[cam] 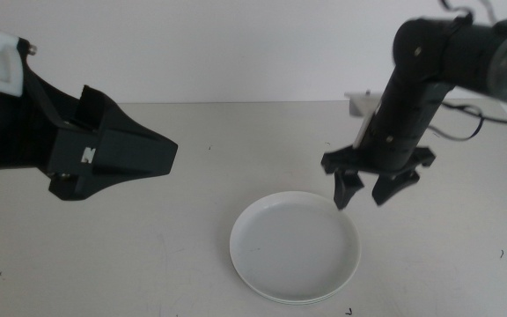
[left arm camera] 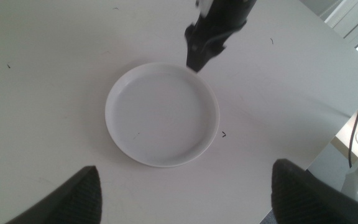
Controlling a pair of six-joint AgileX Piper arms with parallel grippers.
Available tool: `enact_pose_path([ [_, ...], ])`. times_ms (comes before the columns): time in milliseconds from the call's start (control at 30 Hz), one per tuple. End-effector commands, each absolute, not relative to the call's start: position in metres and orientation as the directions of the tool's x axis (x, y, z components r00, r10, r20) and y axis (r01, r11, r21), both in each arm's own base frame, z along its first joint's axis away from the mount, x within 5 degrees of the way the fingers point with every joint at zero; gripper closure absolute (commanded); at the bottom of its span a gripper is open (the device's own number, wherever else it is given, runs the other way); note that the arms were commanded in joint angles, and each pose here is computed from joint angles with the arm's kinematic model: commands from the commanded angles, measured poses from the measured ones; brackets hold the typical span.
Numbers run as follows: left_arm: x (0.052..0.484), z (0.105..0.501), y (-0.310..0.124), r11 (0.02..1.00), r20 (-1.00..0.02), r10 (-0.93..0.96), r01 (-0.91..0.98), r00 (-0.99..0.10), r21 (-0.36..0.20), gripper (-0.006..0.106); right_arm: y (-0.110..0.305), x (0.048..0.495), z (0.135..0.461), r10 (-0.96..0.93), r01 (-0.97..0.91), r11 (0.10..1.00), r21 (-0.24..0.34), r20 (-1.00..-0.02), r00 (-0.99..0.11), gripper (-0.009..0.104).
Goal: Stack the three bowls on top of each other.
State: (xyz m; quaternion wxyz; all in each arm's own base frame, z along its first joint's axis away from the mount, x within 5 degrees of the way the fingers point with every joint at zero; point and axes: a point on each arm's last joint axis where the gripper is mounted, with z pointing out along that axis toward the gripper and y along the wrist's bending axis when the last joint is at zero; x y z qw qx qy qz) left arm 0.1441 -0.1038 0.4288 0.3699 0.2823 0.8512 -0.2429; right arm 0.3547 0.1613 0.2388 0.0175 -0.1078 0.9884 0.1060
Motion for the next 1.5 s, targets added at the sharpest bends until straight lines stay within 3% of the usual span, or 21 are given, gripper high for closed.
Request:
enact_pose_path([
  [0,0.140,0.444,-0.104,0.712,-0.819,0.243,0.669,-0.519,-0.213,-0.003,0.152,0.347,0.293,-0.228,-0.273,0.937,0.220,-0.210,-0.951,0.044],
  [267,0.140,0.444,-0.104,0.712,-0.820,0.243,0.669,-0.519,-0.213,-0.003,0.121,0.332,0.352,-0.234,-0.321,0.924,0.210,-0.353,-0.906,0.044],
  [633,0.141,0.445,-0.104,0.714,-0.826,0.238,0.669,-0.511,-0.208,-0.003,0.093,0.322,0.373,-0.206,-0.302,0.933,0.197,-0.394,-0.896,0.044],
  [800,0.154,0.443,-0.097,0.789,-0.843,0.242,0.603,-0.481,-0.117,-0.003,0.092,0.320,0.378,-0.226,-0.326,0.927,0.185,-0.418,-0.880,0.045],
  [933,0.182,0.433,-0.071,0.945,-0.812,0.145,0.322,-0.566,-0.056,-0.003,0.087,0.324,0.378,-0.226,-0.336,0.926,0.171,-0.460,-0.858,0.045],
  [1000,0.193,0.429,-0.054,0.977,-0.799,0.135,0.212,-0.586,0.010,-0.003,0.080,0.325,0.376,-0.196,-0.312,0.932,0.185,-0.467,-0.862,0.045],
  [1100,0.201,0.422,-0.030,0.992,-0.781,0.107,0.114,-0.615,0.046,-0.003,0.069,0.320,0.372,-0.169,-0.291,0.937,0.195,-0.475,-0.863,0.045],
  [1200,0.200,0.405,-0.010,0.999,-0.759,0.036,0.039,-0.650,0.014,-0.003,0.052,0.313,0.366,-0.108,-0.236,0.951,0.199,-0.501,-0.859,0.045],
  [1300,0.190,0.390,-0.005,0.999,-0.799,-0.010,0.033,-0.601,-0.037,-0.003,0.040,0.296,0.362,-0.064,-0.195,0.961,0.195,-0.532,-0.844,0.045],
  [1467,0.161,0.361,-0.005,0.998,-0.854,-0.029,0.033,-0.519,-0.054,-0.003,0.029,0.261,0.361,-0.039,-0.165,0.975,0.147,-0.620,-0.784,0.045],
])
